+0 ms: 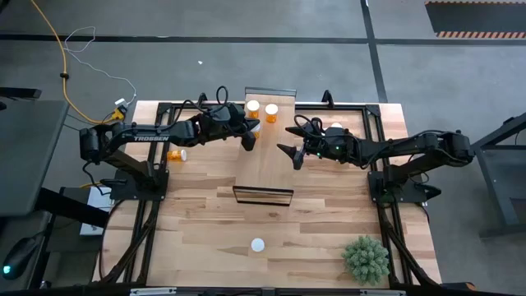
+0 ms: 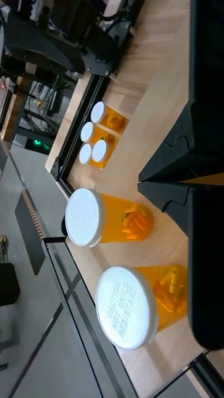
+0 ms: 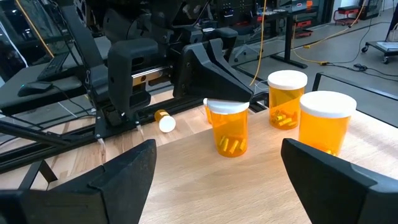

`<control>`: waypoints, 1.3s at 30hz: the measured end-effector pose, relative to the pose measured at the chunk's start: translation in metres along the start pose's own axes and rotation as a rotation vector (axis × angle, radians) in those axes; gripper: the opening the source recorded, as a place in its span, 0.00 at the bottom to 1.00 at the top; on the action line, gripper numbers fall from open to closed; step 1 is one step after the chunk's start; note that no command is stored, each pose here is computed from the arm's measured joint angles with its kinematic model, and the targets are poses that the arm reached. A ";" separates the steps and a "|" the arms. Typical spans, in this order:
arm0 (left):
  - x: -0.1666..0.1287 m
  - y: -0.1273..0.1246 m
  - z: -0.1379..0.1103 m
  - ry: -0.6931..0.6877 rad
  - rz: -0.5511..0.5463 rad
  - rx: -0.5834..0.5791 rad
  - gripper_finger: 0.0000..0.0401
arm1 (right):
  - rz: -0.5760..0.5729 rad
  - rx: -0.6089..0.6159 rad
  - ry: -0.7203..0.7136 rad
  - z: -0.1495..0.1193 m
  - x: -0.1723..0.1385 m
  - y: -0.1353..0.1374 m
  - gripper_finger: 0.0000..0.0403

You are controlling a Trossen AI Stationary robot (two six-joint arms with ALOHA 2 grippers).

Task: Pick and place medicine bottles onto shelf by color
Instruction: Put the orange pill bottle on the shelf

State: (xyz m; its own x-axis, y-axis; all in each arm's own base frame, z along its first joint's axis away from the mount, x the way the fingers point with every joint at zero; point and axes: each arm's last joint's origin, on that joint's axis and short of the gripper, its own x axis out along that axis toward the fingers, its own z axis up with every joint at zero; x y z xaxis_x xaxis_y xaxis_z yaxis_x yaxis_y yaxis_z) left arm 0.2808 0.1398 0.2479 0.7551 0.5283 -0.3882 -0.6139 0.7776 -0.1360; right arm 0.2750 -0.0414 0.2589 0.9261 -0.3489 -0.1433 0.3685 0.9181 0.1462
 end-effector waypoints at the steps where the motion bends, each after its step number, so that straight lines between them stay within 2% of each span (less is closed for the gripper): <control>1: 0.000 0.000 0.000 0.001 0.000 0.006 0.00 | 0.000 0.000 0.000 0.000 0.000 0.000 0.84; 13: 0.000 0.000 -0.002 0.024 0.005 0.012 0.00 | 0.000 0.000 0.000 0.000 0.000 0.000 0.84; 39: -0.006 -0.003 0.007 -0.083 0.026 -0.005 0.00 | 0.000 -0.004 0.000 0.000 0.000 0.000 0.84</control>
State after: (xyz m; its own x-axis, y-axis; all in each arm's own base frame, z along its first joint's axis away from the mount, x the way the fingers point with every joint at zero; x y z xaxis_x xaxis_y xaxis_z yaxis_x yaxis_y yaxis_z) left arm 0.2797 0.1369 0.2575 0.7555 0.5744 -0.3151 -0.6341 0.7621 -0.1313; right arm 0.2750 -0.0414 0.2588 0.9260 -0.3492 -0.1437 0.3686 0.9186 0.1426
